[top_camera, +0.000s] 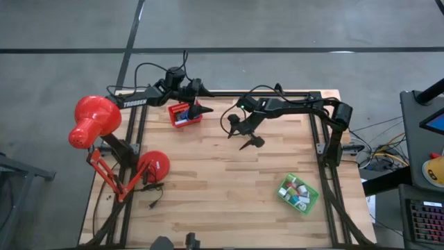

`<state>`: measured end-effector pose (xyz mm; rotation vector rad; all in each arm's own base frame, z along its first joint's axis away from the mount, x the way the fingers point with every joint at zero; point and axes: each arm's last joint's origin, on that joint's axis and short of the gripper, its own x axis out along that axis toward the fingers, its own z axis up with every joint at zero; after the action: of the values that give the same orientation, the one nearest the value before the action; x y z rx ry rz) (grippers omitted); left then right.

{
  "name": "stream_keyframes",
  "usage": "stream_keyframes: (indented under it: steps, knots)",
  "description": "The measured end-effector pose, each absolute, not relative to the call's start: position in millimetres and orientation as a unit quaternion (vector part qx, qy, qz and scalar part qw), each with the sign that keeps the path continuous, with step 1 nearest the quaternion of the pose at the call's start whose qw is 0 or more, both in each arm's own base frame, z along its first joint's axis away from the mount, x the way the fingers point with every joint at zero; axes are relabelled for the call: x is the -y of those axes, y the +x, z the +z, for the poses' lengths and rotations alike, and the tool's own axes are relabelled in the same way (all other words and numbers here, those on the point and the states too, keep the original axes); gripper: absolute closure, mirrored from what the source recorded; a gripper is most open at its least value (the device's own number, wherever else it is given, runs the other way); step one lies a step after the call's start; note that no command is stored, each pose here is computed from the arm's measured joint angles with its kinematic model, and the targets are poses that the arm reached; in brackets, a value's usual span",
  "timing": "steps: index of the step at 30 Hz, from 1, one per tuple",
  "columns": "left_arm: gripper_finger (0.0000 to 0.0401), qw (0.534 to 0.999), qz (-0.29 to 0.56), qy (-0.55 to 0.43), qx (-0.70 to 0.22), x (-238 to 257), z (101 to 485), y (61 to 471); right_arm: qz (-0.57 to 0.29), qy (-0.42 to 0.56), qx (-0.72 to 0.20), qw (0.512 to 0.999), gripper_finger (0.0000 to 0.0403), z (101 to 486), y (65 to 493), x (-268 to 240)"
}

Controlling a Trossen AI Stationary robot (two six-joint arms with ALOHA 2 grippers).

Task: Pick & Place Office items
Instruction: Return to Home Position

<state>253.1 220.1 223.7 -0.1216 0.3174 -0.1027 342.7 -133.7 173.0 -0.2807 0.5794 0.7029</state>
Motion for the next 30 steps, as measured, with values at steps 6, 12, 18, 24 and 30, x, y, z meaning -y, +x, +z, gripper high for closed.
stream_keyframes:
  steps: [6,12,18,24,30]
  knots:
    - [0.0007,0.985,-0.052,-0.053,-0.157,-220.1,223.9,253.0,0.337,-0.137,-0.275,0.890,0.0053,175.7,344.4,134.4]
    - [0.0007,0.986,-0.056,-0.032,-0.155,-219.7,224.1,253.4,0.324,-0.172,-0.243,0.898,0.0053,180.3,350.8,137.3]
    - [0.0007,0.984,-0.055,-0.050,-0.159,-219.2,223.4,253.2,0.294,-0.022,-0.275,0.915,0.0053,182.7,355.6,130.8]
    - [0.0007,0.984,-0.080,-0.041,-0.152,-220.0,221.7,249.6,0.408,0.032,-0.175,0.895,0.0053,177.0,338.1,140.1]
    - [0.0007,0.987,-0.049,-0.040,-0.147,-234.5,229.5,228.7,0.387,0.114,-0.133,0.905,0.0053,192.6,308.1,184.4]
